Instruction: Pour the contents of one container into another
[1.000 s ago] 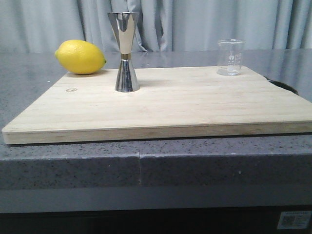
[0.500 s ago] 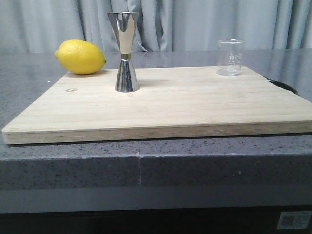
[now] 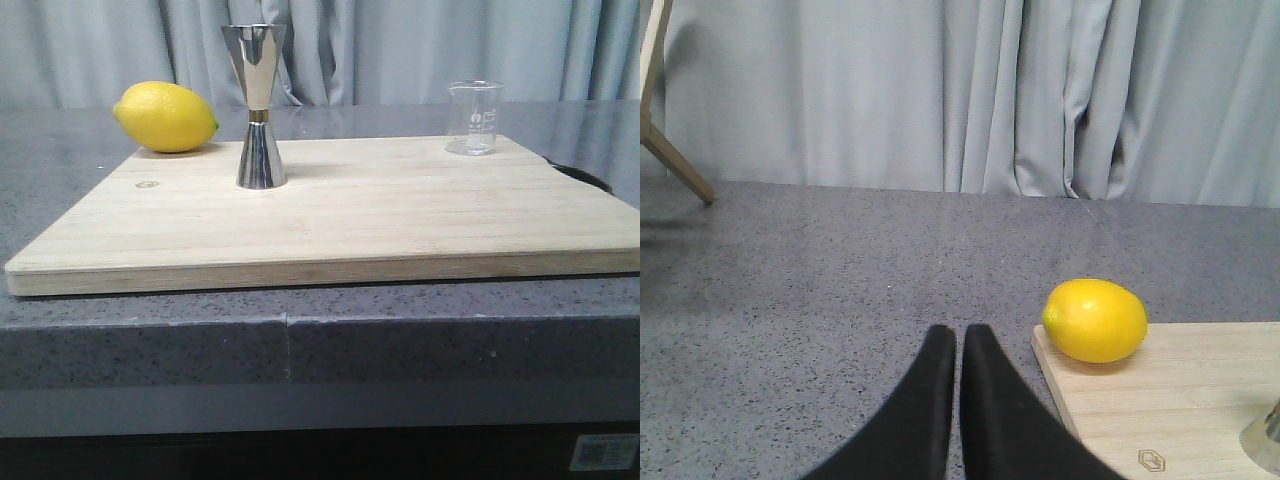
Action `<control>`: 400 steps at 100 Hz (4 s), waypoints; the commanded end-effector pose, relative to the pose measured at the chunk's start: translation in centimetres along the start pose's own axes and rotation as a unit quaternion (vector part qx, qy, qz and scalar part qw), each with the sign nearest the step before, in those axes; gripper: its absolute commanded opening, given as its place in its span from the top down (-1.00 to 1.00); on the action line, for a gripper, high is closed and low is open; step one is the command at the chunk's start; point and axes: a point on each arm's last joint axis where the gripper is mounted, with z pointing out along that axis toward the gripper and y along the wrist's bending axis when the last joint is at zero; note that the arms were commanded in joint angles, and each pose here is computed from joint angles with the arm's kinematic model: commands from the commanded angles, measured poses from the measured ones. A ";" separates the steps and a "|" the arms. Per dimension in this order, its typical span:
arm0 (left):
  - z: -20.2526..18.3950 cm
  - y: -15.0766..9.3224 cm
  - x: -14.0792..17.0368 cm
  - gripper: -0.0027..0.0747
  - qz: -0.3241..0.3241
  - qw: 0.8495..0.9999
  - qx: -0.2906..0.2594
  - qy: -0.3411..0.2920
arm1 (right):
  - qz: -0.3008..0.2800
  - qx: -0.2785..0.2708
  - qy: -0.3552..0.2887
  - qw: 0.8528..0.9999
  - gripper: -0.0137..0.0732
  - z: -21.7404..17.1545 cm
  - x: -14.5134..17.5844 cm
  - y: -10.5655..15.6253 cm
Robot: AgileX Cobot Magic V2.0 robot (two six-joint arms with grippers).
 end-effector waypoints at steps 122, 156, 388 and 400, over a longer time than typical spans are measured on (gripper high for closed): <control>-3.4 -0.4 -0.7 0.98 -0.001 0.998 -0.029 -0.055 | 0.003 -0.011 -0.028 1.000 0.79 -0.1 -1.1 0.1; -5.9 0.4 3.5 0.98 -0.036 0.995 -0.083 -0.040 | 0.003 -0.011 -0.028 1.000 0.79 -0.1 -1.1 0.1; -7.2 0.6 11.9 0.98 -0.033 0.992 -0.037 -0.113 | 0.003 -0.011 -0.028 1.000 0.79 -0.1 -1.1 0.1; -7.2 0.6 11.9 0.98 -0.033 0.992 -0.037 -0.113 | 0.003 -0.011 -0.028 1.000 0.79 -0.1 -1.1 0.1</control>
